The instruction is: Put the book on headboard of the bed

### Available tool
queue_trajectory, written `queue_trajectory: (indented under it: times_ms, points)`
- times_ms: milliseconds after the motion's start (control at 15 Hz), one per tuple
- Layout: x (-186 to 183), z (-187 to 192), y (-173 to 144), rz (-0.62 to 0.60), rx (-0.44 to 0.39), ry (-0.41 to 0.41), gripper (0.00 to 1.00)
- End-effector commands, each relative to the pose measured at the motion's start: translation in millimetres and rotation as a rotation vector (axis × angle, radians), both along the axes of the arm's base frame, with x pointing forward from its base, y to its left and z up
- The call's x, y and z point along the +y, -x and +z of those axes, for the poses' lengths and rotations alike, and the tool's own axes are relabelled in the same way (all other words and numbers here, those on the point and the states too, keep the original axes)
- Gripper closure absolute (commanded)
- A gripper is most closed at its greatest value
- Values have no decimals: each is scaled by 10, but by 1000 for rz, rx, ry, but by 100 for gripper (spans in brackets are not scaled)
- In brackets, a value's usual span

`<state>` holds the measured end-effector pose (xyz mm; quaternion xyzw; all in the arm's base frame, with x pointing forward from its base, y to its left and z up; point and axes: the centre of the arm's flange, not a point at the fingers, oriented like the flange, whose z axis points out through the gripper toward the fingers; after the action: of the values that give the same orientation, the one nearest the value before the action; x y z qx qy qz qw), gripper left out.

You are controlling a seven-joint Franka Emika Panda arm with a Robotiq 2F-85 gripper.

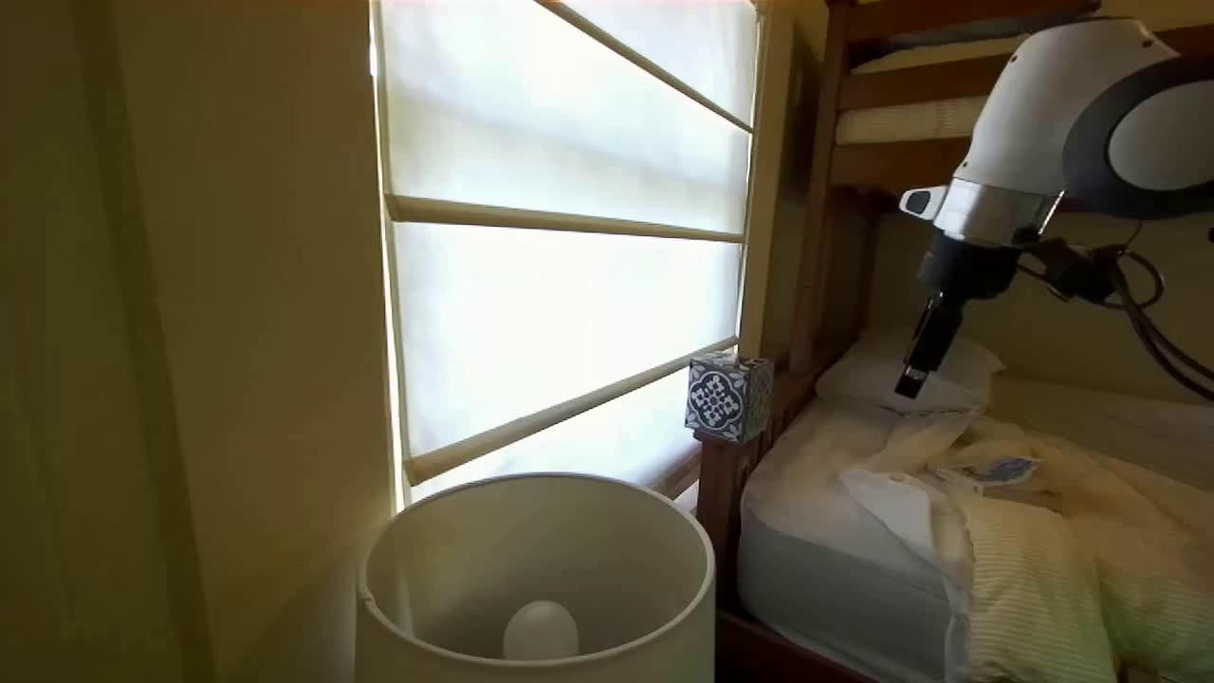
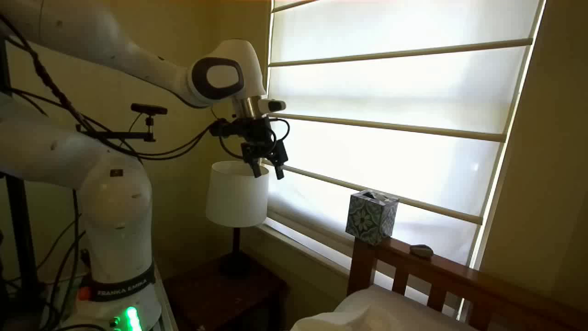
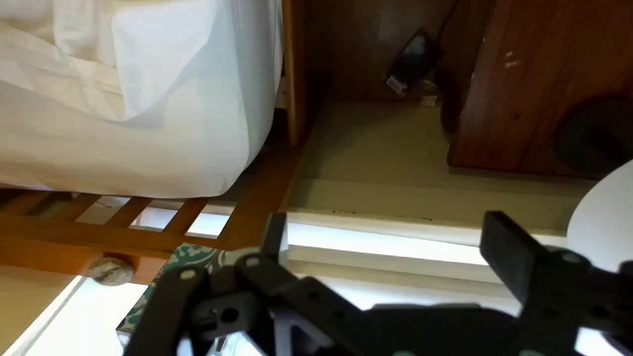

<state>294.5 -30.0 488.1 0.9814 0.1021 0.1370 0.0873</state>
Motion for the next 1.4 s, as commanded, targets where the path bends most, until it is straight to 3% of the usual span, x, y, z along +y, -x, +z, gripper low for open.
queue_trajectory:
  times_ms: [0,533,667,1000,1333]
  points:
    - [2,-66,9,0,16,-1,0]
    - [4,-151,1,0,38,-2,0]
    - [-139,-191,-87,-111,8,79,0]
    - [-641,-166,-142,-378,-7,112,0]
    - [-1082,-1,-186,-617,-99,176,0]
